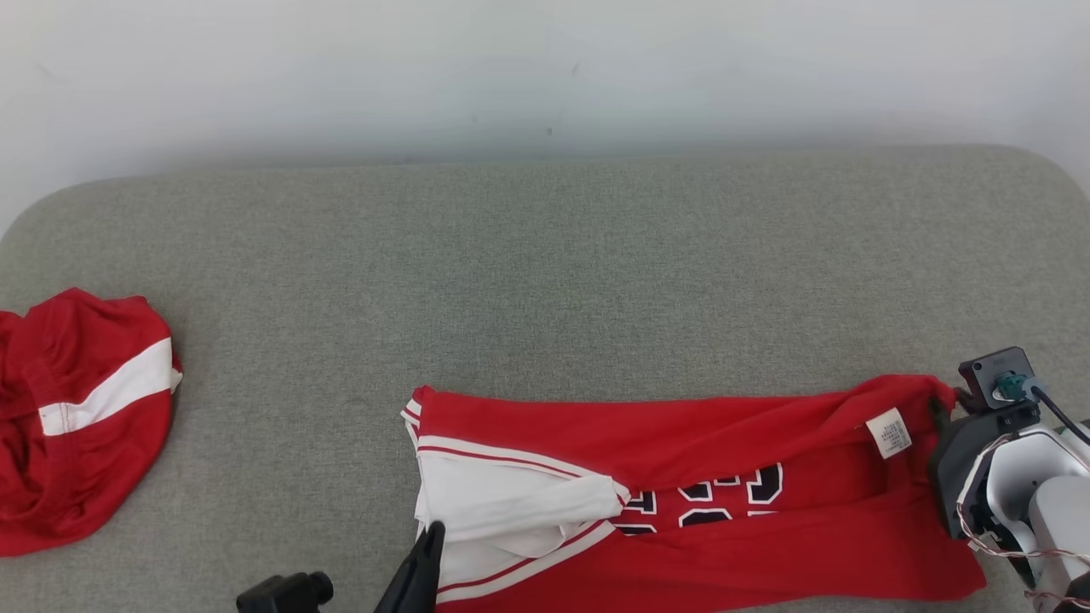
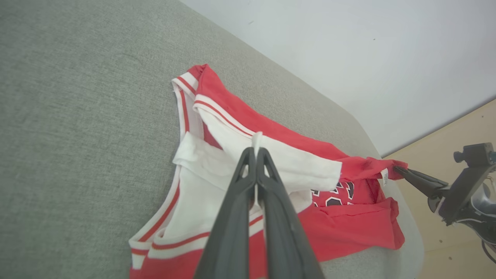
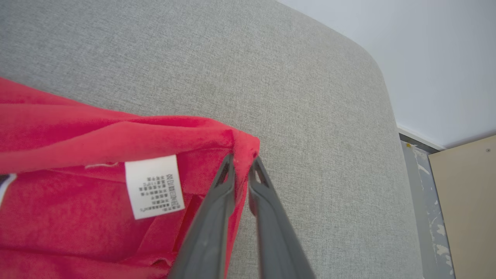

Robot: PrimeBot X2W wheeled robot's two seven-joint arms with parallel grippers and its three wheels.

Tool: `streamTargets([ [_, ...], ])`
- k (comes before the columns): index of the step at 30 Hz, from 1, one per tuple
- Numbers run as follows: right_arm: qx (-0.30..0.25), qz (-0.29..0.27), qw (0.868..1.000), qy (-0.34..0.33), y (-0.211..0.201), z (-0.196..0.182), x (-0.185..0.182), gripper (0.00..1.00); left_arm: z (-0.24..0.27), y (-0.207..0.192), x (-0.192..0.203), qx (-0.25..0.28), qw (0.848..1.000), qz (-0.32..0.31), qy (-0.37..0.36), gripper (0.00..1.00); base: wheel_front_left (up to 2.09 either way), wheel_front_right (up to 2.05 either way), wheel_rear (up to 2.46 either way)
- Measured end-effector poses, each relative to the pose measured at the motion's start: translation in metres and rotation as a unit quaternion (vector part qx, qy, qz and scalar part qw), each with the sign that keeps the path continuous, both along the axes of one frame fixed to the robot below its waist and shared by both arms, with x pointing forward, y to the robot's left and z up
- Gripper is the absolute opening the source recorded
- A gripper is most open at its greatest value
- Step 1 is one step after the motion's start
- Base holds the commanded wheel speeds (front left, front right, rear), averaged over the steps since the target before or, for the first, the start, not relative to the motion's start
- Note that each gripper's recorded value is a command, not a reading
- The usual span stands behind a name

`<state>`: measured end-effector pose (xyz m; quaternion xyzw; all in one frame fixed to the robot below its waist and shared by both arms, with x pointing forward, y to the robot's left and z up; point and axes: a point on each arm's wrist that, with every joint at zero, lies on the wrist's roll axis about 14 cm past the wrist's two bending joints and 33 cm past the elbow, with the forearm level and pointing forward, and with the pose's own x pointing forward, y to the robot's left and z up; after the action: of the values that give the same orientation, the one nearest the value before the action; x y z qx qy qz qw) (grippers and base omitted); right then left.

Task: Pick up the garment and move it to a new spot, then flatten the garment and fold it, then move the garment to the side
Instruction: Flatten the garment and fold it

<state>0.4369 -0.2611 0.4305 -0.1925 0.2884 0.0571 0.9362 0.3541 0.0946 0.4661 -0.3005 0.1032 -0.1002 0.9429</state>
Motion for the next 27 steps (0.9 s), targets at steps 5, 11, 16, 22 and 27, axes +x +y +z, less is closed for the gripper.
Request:
streamTargets([
  [5, 0.014, -0.009, 1.000, -0.014, 0.000, 0.008, -0.003, 1.00, -0.013, 0.001, -0.010, 0.005, 1.000, 0.003, 0.021, 0.17, 0.00, 0.00, 0.00],
  [11, 0.051, -0.032, 0.997, -0.047, -0.001, 0.021, -0.012, 1.00, -0.023, 0.002, -0.022, 0.005, 0.999, 0.011, 0.037, 1.00, 0.00, 0.00, 0.00],
  [16, 0.104, -0.062, 0.990, -0.071, 0.005, 0.028, -0.026, 1.00, -0.023, 0.008, -0.027, 0.013, 0.999, 0.021, 0.023, 1.00, 0.00, 0.00, 0.00],
  [22, 0.171, -0.102, 0.976, -0.093, 0.011, 0.034, -0.041, 1.00, -0.006, 0.034, -0.023, 0.057, 0.997, 0.045, -0.031, 1.00, 0.00, 0.00, 0.00],
  [27, 0.218, -0.133, 0.962, -0.101, 0.016, 0.032, -0.047, 1.00, 0.030, 0.061, -0.012, 0.105, 0.986, 0.079, -0.100, 1.00, 0.00, 0.00, 0.00],
])
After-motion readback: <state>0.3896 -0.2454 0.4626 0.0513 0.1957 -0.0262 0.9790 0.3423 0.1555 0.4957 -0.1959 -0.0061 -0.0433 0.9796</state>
